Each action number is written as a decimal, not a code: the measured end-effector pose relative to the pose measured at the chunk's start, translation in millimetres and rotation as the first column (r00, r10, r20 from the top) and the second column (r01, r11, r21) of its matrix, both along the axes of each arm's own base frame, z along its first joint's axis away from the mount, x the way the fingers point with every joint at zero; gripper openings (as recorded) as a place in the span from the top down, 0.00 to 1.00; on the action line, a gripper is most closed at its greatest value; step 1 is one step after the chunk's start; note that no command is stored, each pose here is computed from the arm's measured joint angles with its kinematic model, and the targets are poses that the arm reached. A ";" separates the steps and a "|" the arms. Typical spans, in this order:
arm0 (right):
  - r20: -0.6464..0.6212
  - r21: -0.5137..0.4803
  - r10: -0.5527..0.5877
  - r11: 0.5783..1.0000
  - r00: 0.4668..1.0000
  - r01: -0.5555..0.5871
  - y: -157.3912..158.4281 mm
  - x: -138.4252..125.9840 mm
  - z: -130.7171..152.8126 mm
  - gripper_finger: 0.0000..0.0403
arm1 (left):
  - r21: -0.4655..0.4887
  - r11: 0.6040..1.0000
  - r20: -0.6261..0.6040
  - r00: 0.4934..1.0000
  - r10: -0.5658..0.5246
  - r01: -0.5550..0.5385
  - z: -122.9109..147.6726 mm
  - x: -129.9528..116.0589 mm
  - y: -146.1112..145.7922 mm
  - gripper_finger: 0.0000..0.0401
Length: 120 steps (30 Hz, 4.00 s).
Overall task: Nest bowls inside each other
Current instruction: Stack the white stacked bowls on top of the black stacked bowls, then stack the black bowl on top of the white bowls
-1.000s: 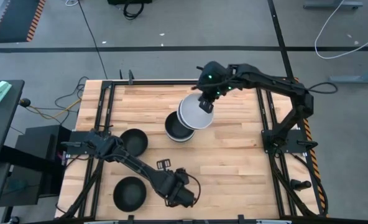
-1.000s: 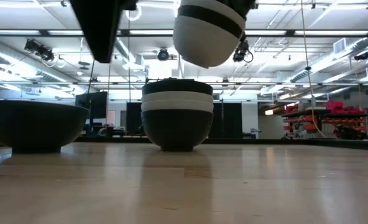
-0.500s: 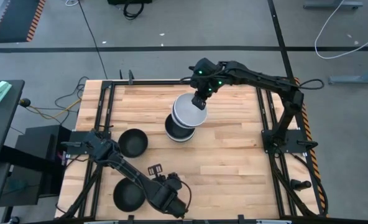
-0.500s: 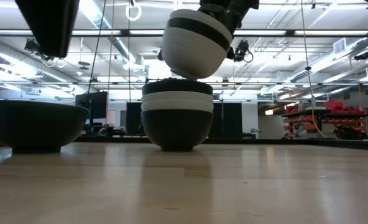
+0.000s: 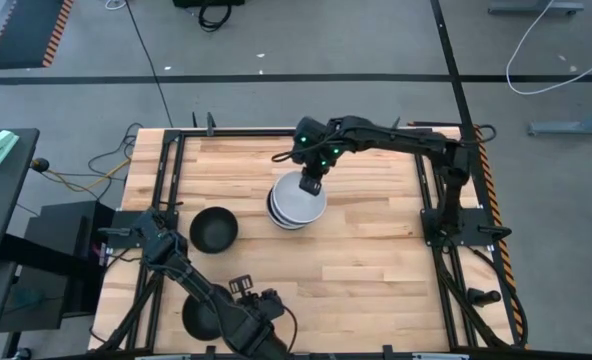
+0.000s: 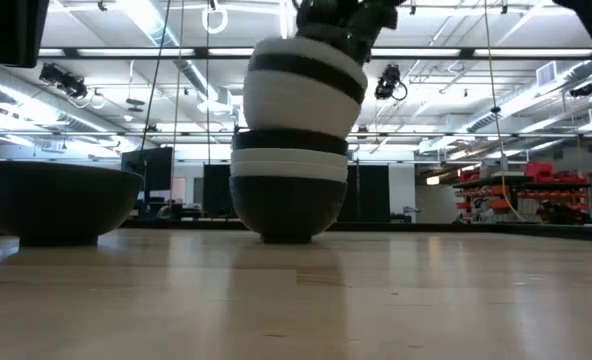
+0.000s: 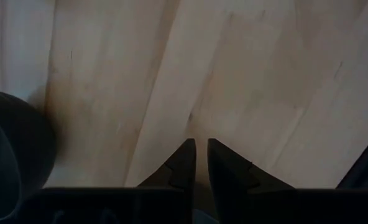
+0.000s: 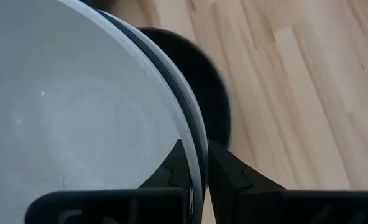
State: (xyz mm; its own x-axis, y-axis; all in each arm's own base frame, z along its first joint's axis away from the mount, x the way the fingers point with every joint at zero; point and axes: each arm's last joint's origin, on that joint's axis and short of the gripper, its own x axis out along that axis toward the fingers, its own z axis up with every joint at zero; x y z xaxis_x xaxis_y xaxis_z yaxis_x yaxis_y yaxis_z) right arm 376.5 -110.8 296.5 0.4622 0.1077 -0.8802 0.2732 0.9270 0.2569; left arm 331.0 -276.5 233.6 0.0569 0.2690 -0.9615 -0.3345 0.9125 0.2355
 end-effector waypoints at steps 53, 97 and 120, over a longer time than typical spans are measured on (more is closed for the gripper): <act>-0.328 -0.015 -0.071 0.997 0.942 0.070 -8.7 -19.7 -25.8 0.91 | 0.046 0.999 0.045 0.999 0.000 -0.002 0.2 0.2 -0.2 0.96; -0.007 -0.171 -0.162 0.972 0.987 0.159 36.2 -93.5 80.0 0.54 | 0.062 0.997 0.015 0.999 0.036 -0.037 0.3 35.9 49.2 0.96; -0.120 -0.169 -0.059 0.985 0.991 0.038 118.1 -184.2 -0.9 0.54 | -0.062 0.973 -0.009 0.975 0.220 -0.220 30.6 74.1 164.0 0.92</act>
State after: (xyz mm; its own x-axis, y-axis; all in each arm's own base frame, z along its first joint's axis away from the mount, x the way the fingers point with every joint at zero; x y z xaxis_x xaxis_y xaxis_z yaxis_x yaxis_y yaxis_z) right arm 192.3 7.4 295.6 0.3493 -0.0646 -0.9348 0.3394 0.9386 0.0619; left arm 405.0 -112.5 264.2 0.0007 0.2142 -0.9768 -0.5284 0.8294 0.1815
